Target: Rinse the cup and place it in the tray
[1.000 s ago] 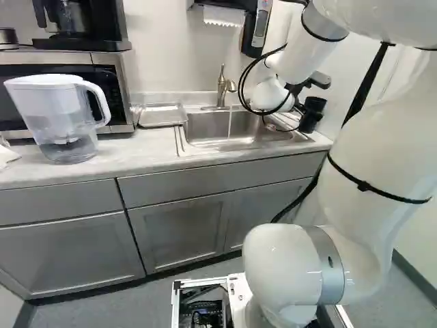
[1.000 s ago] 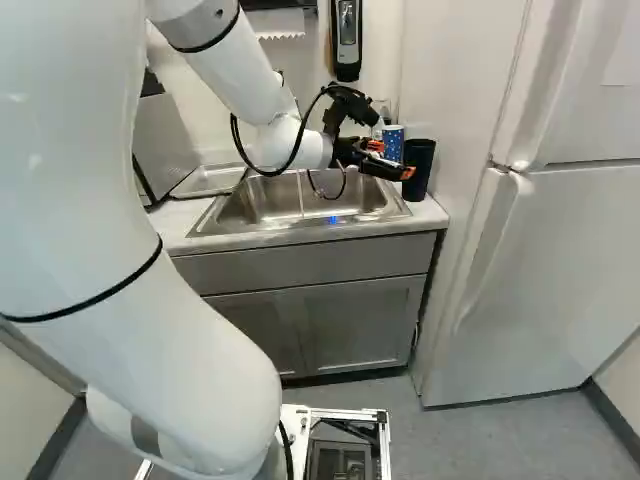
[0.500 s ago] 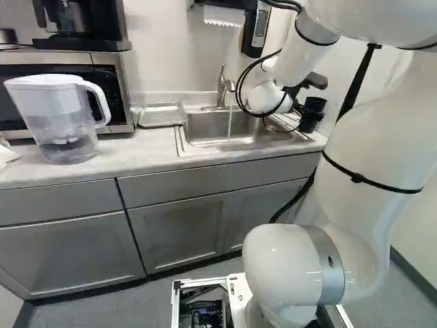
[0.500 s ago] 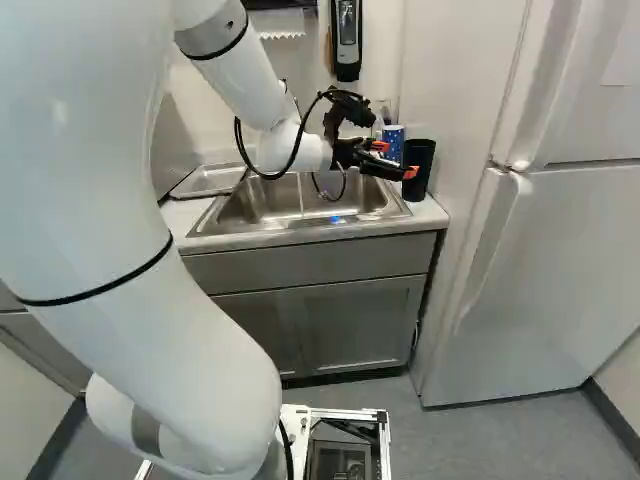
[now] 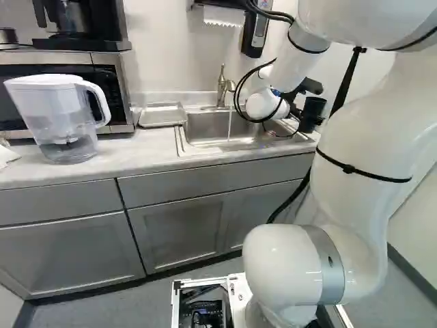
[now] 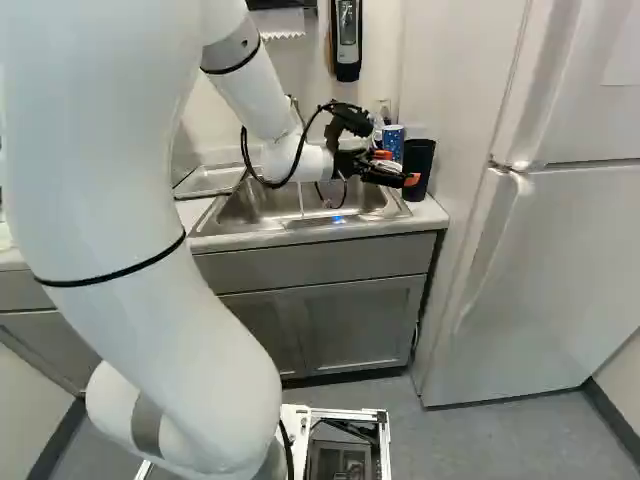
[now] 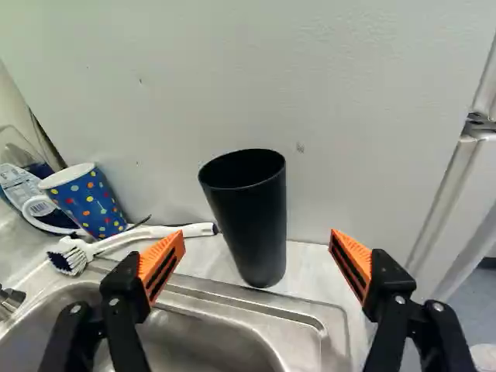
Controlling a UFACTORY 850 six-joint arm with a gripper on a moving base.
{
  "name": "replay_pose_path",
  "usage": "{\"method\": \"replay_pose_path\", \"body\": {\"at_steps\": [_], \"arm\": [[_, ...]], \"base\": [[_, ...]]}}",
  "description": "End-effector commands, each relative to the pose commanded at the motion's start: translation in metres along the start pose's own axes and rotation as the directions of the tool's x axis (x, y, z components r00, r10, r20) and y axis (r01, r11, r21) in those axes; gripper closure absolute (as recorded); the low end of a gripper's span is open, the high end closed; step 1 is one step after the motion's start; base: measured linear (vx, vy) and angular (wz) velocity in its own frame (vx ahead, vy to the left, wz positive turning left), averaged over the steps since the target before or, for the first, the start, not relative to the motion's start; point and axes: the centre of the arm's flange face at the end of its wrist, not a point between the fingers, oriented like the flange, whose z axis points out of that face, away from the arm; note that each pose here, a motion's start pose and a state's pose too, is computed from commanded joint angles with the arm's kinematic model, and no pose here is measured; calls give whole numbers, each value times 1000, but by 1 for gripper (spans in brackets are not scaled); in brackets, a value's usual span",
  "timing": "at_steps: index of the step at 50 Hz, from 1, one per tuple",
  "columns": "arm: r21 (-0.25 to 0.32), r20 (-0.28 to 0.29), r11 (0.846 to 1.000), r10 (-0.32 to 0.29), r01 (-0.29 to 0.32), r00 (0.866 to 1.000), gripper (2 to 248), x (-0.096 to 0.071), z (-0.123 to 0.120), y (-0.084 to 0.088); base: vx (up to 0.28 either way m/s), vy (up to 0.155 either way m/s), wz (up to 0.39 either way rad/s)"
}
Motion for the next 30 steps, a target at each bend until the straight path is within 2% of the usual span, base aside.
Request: {"method": "replay_pose_path", "body": {"at_steps": [8, 30], "arm": [[-5, 6, 1000, -16, 16, 1000, 3, -10, 5, -5], [-8, 3, 1000, -11, 11, 1000, 3, -10, 16, -17]], "base": [[0, 0, 0], [0, 0, 0]]}}
